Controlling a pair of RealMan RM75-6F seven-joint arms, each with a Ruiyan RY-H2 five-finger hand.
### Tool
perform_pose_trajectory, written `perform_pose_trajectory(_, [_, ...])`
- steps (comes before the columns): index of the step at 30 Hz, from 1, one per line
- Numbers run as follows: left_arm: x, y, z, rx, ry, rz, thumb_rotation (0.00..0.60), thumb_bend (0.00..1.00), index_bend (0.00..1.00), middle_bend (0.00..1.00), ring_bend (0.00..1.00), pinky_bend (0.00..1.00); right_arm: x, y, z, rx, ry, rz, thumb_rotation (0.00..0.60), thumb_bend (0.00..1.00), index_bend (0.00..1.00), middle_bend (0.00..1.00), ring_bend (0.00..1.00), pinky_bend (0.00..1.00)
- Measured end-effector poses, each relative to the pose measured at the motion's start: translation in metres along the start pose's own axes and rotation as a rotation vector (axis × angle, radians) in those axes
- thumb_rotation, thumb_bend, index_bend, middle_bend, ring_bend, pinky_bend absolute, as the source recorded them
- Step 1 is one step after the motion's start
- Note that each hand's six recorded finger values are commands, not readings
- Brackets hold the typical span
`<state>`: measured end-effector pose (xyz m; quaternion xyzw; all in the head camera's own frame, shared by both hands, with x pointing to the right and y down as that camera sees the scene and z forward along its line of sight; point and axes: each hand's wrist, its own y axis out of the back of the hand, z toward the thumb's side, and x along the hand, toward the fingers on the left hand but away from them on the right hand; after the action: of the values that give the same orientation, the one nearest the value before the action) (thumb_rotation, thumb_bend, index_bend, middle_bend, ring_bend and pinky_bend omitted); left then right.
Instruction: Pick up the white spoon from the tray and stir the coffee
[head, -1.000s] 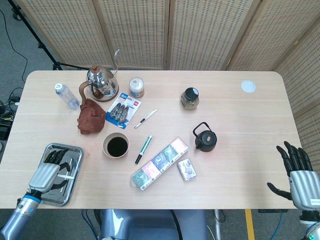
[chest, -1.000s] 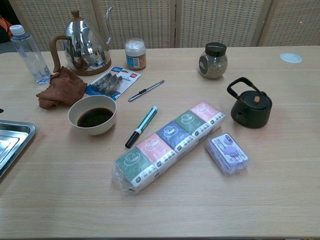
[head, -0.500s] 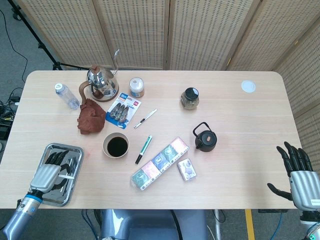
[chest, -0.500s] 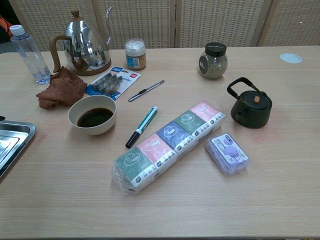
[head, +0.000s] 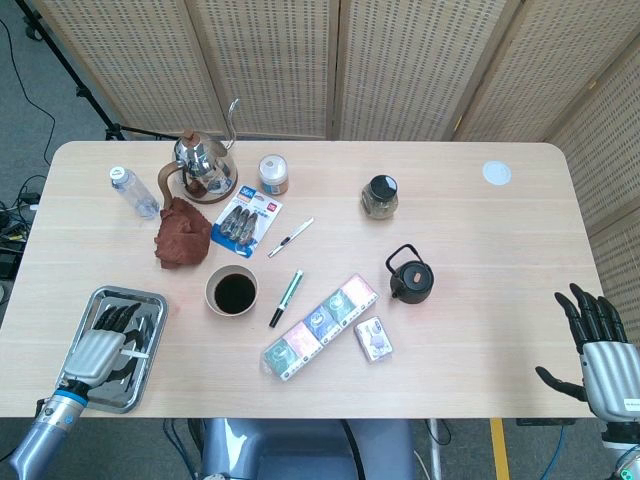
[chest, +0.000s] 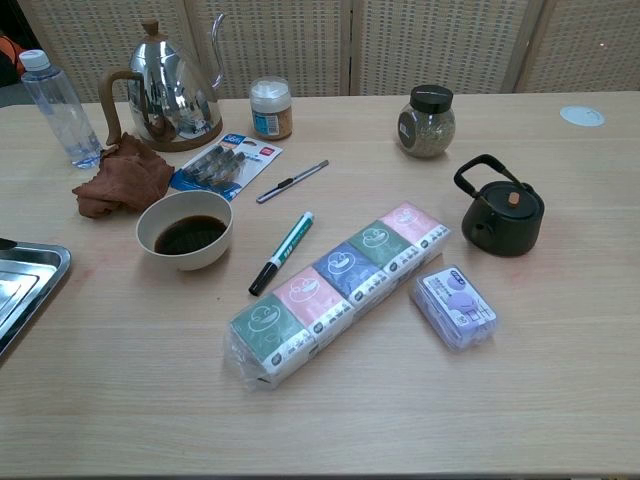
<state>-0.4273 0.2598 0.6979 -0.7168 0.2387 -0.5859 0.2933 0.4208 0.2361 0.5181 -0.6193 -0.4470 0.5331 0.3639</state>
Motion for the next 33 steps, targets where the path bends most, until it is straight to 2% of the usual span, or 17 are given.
perform_pose_trajectory(33, [0.007,-0.014,0.003,0.015,-0.025,-0.007,0.600,0.37,0.51,0.00,0.00,0.00,0.000,0.002,-0.002,-0.013,-0.002,0.004,0.600,0.00,0.00,0.00,0.00,0.00])
